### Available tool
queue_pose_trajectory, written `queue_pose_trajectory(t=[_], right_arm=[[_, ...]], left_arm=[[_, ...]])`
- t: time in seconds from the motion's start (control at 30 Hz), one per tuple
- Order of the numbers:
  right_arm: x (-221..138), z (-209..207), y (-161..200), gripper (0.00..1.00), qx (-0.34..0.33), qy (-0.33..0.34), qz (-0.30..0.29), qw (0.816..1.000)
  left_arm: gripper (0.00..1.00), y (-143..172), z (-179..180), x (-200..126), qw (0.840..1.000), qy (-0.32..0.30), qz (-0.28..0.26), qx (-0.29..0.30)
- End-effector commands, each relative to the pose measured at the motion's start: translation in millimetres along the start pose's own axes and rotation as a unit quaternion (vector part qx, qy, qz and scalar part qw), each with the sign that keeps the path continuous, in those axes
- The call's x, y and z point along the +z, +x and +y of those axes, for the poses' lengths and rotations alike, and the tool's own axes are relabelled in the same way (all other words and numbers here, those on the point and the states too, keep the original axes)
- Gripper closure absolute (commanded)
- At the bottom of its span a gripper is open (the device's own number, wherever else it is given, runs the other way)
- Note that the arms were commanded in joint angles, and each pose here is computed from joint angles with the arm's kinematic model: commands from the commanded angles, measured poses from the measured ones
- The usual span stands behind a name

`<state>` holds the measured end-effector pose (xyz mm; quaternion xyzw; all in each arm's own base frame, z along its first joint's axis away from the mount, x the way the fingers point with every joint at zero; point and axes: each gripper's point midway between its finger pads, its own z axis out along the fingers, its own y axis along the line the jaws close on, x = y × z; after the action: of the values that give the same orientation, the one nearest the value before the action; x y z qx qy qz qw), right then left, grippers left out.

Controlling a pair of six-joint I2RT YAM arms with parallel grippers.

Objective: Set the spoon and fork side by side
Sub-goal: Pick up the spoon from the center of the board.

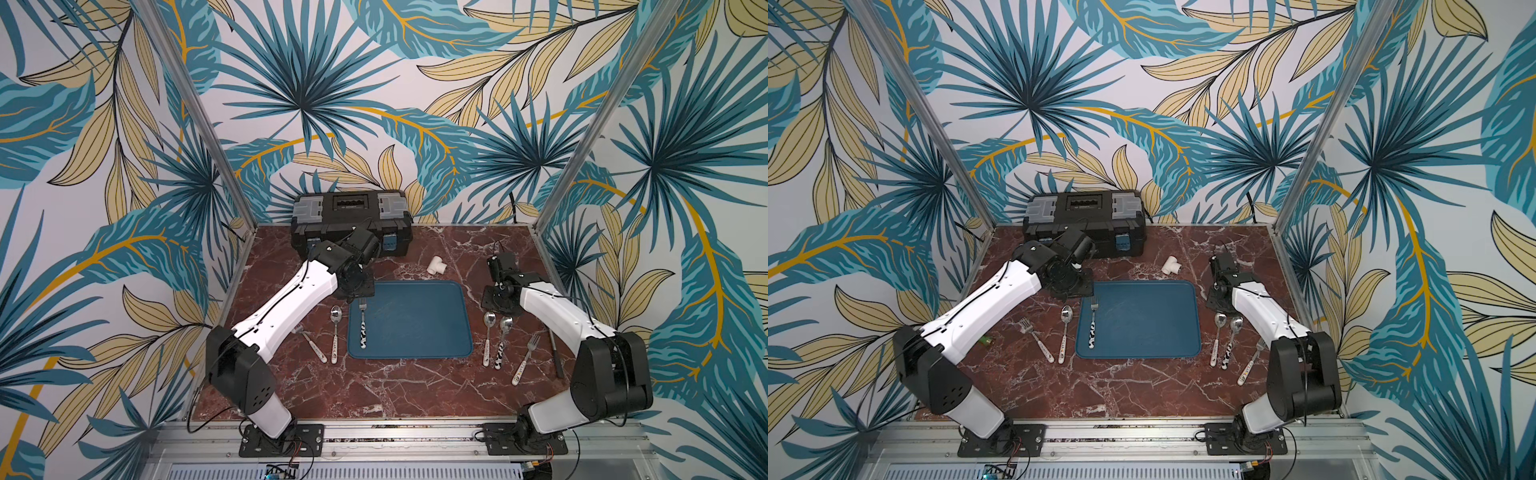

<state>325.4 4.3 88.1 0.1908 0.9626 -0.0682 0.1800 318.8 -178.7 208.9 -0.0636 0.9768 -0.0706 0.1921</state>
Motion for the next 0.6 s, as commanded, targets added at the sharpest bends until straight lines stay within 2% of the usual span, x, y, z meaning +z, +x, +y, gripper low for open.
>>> queue_pose_trajectory(t=[0.0,0.13,0.27,0.43,0.57], right_arm=[[6,-28,47,0.64,0.027,0.044,0.063,0.997],[1,-47,60,0.63,0.037,0.06,0.059,0.996],[7,-58,81,0.59,0.045,0.062,0.086,0.993],[22,-48,96,0.59,0.062,0.023,0.118,0.991],[29,-46,97,0.59,0.062,0.021,0.125,0.99]], left_arm=[[0.46,13,9,8,1.0,-0.002,-0.002,-0.011],[0.46,21,5,16,1.0,0.018,0.008,-0.013],[0.47,26,2,24,0.999,0.02,0.024,-0.007],[0.47,26,0,28,0.999,0.021,0.03,-0.002],[0.47,28,0,30,0.999,0.023,0.033,0.001]])
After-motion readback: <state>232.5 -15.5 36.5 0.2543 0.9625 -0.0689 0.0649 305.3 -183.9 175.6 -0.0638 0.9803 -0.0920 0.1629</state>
